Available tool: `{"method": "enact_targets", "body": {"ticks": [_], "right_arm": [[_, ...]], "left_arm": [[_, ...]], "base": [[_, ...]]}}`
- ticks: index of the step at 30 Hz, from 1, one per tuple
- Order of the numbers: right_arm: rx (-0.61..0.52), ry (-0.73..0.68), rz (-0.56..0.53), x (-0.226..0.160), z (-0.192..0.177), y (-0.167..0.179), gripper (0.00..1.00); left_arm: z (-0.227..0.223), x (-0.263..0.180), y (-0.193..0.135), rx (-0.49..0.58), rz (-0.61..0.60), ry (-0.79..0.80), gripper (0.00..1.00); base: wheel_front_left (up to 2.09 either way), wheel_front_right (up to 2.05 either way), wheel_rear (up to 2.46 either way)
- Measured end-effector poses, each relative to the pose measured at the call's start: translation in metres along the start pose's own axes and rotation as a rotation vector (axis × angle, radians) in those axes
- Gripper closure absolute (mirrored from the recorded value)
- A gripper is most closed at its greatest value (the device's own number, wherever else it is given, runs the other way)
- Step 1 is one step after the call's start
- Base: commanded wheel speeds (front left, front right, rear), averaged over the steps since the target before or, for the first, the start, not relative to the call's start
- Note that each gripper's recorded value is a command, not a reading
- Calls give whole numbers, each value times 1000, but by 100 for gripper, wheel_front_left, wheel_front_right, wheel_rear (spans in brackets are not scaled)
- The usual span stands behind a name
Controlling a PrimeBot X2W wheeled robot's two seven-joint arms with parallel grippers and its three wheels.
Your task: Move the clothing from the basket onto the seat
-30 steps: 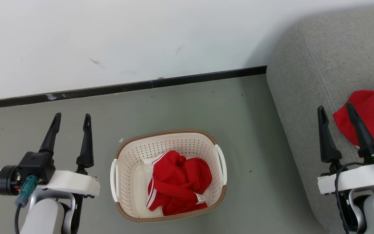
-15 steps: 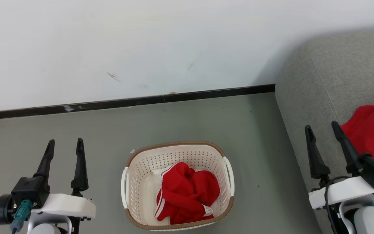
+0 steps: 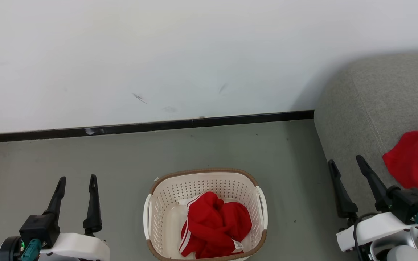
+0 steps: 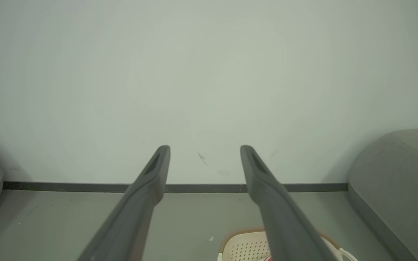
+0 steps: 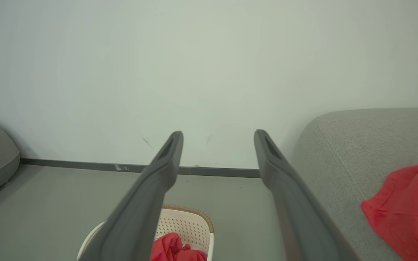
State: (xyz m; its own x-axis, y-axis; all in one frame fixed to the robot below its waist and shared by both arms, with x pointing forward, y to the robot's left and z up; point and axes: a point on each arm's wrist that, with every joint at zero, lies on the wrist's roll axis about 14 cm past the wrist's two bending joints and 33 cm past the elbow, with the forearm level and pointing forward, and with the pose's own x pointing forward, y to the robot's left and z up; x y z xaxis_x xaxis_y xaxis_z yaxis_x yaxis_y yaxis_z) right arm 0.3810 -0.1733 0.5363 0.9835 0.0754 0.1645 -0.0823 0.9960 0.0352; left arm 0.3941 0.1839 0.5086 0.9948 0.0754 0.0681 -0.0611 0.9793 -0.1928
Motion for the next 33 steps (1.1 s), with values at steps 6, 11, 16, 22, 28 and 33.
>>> {"method": "enact_targets", "body": {"ticks": [6, 11, 16, 22, 28, 33], "right_arm": [[3, -5, 8, -2, 2, 3, 0], [8, 10, 11, -8, -2, 5, 0], [8, 16, 10, -11, -3, 5, 0], [9, 24, 11, -11, -4, 5, 0], [13, 26, 12, -10, -5, 5, 0], [13, 30, 12, -8, -7, 5, 0]], "left_arm": [[-5, -8, 2, 2, 5, 18, 0], [-5, -11, 3, 2, 7, 22, 0], [-8, -14, 4, 3, 9, 29, 0], [-9, -13, 4, 4, 10, 34, 0], [-12, -13, 5, 6, 12, 42, 0], [-17, -12, 6, 16, 9, 60, 0]], "base": [[0, 0, 0], [0, 0, 0], [0, 0, 0], [0, 0, 0], [0, 0, 0], [0, 0, 0]]}}
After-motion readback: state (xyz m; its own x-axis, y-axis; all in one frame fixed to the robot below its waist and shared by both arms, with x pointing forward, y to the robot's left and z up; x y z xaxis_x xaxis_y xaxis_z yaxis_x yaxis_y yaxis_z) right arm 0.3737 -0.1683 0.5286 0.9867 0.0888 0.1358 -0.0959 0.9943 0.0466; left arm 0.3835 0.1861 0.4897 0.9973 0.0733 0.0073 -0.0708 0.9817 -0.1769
